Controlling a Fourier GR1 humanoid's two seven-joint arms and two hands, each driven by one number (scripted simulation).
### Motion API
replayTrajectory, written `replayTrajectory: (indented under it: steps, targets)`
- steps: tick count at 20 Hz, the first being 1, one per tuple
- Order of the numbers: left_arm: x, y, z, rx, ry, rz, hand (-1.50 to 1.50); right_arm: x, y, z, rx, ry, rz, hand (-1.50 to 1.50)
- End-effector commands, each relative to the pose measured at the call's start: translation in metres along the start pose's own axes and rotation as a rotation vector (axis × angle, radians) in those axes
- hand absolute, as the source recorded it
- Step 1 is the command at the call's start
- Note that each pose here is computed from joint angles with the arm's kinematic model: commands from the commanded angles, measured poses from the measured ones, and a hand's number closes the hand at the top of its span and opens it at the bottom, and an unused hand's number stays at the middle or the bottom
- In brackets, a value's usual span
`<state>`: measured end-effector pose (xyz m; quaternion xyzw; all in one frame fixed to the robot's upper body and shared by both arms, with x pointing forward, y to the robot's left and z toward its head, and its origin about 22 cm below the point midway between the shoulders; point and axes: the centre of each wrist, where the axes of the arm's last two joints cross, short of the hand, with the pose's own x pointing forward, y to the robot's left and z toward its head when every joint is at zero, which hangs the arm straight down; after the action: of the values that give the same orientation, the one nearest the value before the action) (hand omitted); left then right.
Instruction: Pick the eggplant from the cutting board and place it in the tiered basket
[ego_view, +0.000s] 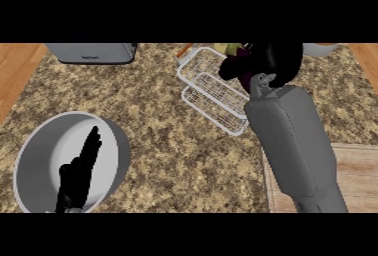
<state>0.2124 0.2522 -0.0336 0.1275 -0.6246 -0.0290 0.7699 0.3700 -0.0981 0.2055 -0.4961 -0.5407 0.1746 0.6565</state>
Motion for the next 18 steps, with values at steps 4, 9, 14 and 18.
replayTrajectory:
  steps: [4,9,14,18]
  targets:
    - [-0.004,0.001,-0.004,-0.013,0.044,0.042,0.00,-0.021,0.018,-0.017,0.073,0.114,-0.330,-1.50]
    - [-0.006,-0.016,-0.010,-0.021,0.049,0.034,0.00,-0.023,0.033,-0.013,0.006,0.078,-0.546,-1.50]
    - [-0.026,-0.006,0.016,0.009,0.057,0.025,0.00,-0.028,0.008,-0.013,-0.115,0.032,-0.694,-1.50]
    - [-0.013,-0.008,0.006,0.009,0.049,0.032,0.00,-0.040,-0.023,-0.021,-0.330,0.060,-0.718,-1.50]
